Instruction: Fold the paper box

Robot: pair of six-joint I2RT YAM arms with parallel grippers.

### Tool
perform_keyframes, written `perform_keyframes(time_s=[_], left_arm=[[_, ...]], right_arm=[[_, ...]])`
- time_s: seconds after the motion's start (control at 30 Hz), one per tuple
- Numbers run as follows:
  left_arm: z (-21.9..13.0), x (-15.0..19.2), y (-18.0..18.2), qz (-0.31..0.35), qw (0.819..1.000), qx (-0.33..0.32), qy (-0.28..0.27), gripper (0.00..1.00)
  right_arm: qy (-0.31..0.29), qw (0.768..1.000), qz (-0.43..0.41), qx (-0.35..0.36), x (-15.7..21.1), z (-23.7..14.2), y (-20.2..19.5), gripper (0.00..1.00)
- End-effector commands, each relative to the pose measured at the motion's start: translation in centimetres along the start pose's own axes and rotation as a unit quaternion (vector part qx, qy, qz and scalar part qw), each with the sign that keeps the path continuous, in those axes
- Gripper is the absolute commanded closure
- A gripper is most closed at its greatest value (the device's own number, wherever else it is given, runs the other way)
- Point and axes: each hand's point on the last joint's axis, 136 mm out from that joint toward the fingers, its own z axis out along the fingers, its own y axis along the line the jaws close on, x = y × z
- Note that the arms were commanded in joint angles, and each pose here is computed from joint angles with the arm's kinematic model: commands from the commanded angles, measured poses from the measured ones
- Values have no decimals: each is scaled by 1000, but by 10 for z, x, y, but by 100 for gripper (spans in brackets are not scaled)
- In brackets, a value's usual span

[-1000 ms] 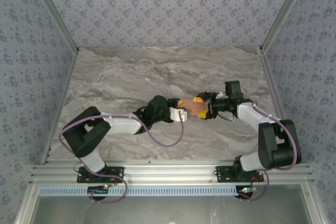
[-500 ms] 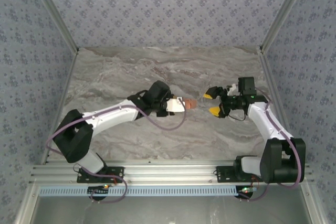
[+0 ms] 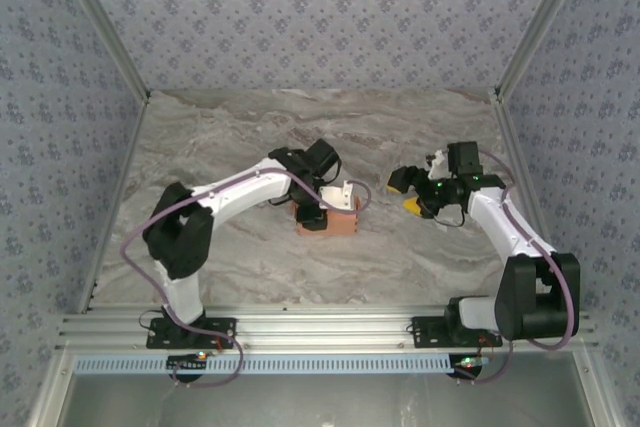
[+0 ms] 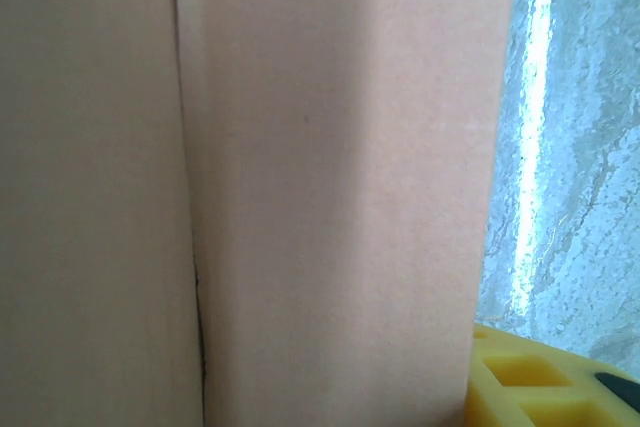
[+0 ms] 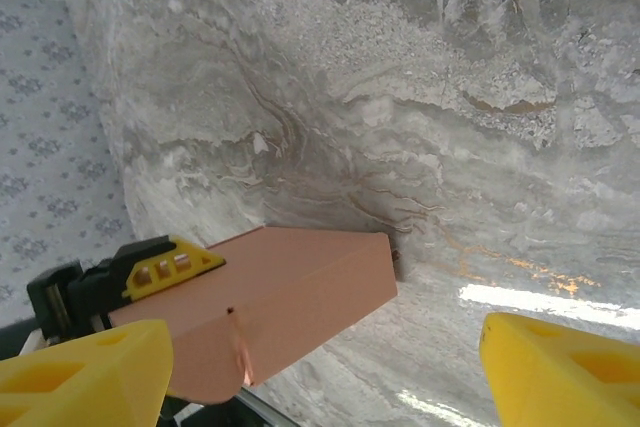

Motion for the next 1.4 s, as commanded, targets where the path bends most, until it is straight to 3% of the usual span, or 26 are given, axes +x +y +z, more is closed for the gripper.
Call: perform_keyframes(time_s=[0.0,0.43,0.8,0.9,0.93,1.0,1.1,1.2,1.27,1.3,1.37], left_arm=[[-3,8,-6,-24,999,30,36,51],[-14,-11,-1,-39,999,-11,-13,31],[-76,-30,14,-55,989,-82,-110,20],[-106,-27,23,-97,980,-126,-121,13],[-117,-26,24,-115,975,-137,-128,3],[-137,-23,24,-150,964,-160,-148,1],[-166,-6,36,-266,923,-208,-185,1],[-183,31,45,-432,841,-251,-207,1],[-193,69,47,-545,758,-295,-204,1],[-191,77,42,-568,742,-290,-206,1],[-178,66,28,-554,761,-238,-241,1]], right_arm=[[10,1000,-16,10,5,5,-9,18],[-1,993,-112,27,13,13,-2,22],[-38,982,-178,41,9,10,19,23],[-40,980,-192,42,11,10,27,24],[-40,979,-196,40,13,10,31,26],[-39,978,-199,42,17,11,38,30],[-34,974,-219,46,24,12,51,36],[-34,967,-247,59,32,14,64,39],[-36,961,-265,76,34,15,68,43],[-37,958,-271,85,35,15,68,44],[-35,955,-277,99,36,17,68,48]])
